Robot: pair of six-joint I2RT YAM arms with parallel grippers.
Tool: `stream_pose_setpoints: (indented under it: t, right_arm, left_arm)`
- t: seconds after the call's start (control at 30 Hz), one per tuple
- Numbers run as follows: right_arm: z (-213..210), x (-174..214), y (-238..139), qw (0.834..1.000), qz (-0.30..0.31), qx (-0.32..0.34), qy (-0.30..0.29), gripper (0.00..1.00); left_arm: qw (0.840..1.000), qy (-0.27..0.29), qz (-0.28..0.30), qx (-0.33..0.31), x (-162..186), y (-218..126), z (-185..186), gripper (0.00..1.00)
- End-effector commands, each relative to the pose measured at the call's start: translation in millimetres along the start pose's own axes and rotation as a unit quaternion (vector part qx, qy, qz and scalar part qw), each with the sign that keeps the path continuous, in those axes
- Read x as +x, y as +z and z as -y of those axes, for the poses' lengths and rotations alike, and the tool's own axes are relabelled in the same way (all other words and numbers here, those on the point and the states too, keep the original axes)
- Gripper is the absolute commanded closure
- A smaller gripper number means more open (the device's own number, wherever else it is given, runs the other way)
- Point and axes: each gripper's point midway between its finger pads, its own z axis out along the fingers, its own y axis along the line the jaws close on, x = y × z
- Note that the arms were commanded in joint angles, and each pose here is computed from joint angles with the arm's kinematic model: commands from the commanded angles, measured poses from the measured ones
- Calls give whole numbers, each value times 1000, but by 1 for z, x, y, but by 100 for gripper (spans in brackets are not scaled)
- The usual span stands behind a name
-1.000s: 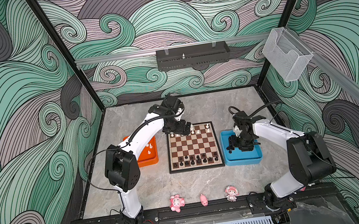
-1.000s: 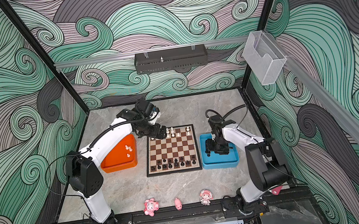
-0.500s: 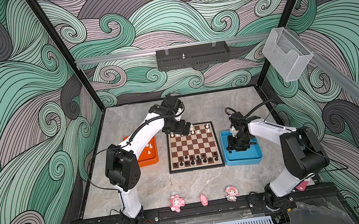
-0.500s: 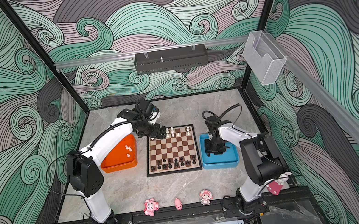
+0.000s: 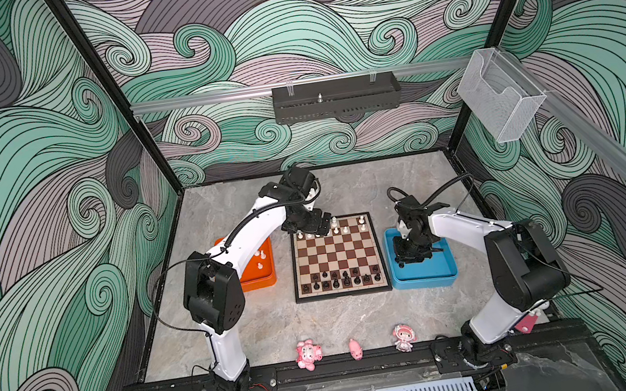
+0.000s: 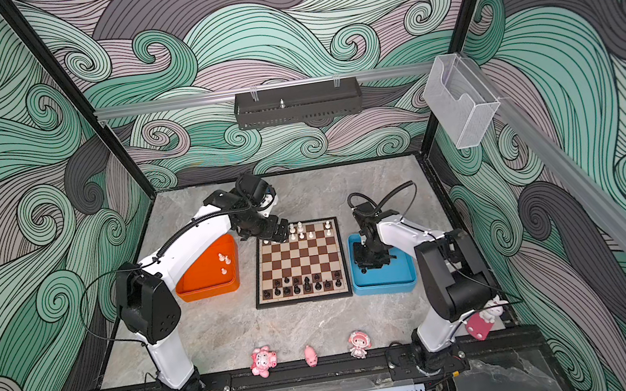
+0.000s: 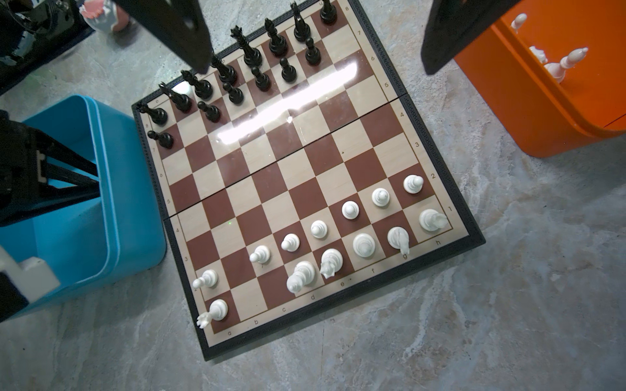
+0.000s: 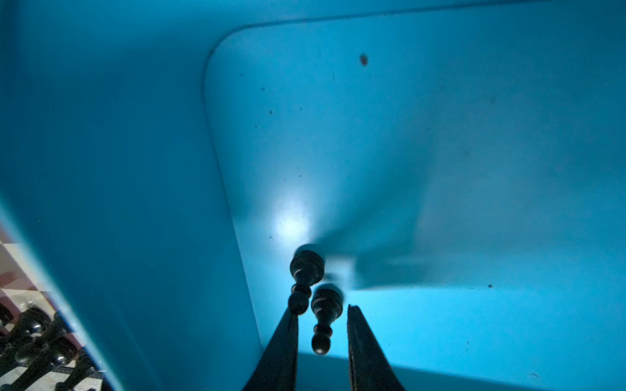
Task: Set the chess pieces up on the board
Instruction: 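Lower right gripper into the blue bin and grasp another black pawn, then carry the black pawn over the board while left gripper returns over orange bin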
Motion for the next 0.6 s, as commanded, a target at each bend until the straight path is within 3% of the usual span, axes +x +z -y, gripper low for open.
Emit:
stream_pose_setpoints:
  t: [0.0, 0.57]
  right_arm:
    - [2, -4, 1, 1000, 1, 15, -2, 74]
    - [0, -5, 4, 1000, 1, 25, -15, 85]
  left_arm:
    - [1000, -12, 4, -8, -2, -5, -6, 2]
    - [1000, -27, 3, -8, 0, -4, -14, 1]
